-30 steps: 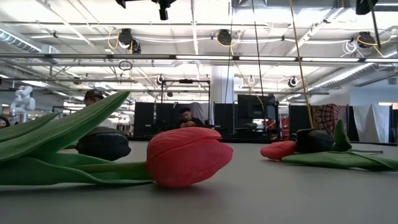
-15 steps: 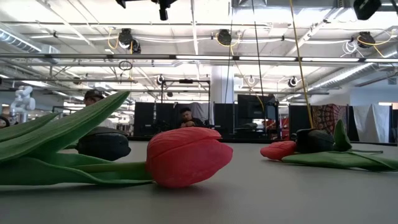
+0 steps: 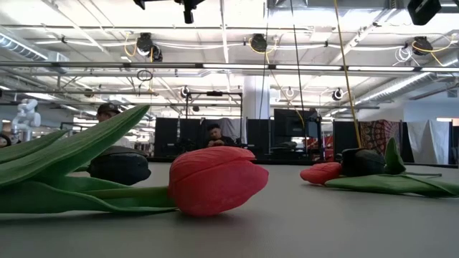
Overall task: Sort flowers into vase by color
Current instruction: Put the top left black tulip into the right transparent vase
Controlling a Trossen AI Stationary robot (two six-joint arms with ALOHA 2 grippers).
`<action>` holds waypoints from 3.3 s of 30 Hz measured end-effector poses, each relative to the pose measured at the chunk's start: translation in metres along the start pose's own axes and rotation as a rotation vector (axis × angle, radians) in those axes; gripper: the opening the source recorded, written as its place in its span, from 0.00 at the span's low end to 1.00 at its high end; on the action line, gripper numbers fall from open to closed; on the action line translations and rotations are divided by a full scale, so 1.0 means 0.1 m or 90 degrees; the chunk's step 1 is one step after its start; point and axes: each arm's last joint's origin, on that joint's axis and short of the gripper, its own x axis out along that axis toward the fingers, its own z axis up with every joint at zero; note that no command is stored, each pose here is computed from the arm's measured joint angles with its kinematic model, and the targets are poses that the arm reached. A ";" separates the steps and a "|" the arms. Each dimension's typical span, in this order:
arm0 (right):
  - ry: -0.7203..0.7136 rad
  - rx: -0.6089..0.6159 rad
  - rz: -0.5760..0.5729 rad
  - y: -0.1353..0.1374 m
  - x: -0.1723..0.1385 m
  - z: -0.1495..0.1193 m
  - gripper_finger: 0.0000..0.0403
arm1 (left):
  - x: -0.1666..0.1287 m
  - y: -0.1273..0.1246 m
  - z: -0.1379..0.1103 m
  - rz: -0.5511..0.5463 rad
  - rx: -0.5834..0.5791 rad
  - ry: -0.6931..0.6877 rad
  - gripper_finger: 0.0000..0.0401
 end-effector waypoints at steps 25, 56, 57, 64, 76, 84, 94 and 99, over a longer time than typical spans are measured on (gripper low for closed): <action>-0.050 -0.091 -0.022 -0.02 0.06 0.00 0.00 | 0.00 0.00 0.00 0.000 0.016 0.000 0.52; -0.056 0.035 -0.016 -0.14 0.24 -0.23 0.00 | 0.00 0.01 -0.01 0.006 0.026 0.004 0.52; -0.056 0.035 -0.016 -0.14 0.24 -0.23 0.00 | 0.00 0.01 -0.01 0.006 0.026 0.004 0.52; -0.055 0.052 -0.017 -0.14 0.24 -0.24 0.00 | 0.00 0.01 -0.01 0.006 0.026 0.004 0.52; -0.036 0.047 -0.028 -0.08 0.12 -0.11 0.00 | 0.00 0.01 -0.01 0.006 0.027 0.004 0.52; 0.010 0.045 -0.048 -0.10 0.12 -0.17 0.00 | 0.01 0.00 -0.02 0.003 0.038 0.007 0.52; 0.057 0.007 -0.062 -0.13 0.11 -0.24 0.00 | 0.04 -0.01 -0.05 -0.003 0.036 0.014 0.52; 0.067 0.012 -0.066 -0.13 0.11 -0.26 0.00 | 0.04 -0.02 -0.05 -0.003 0.036 0.015 0.52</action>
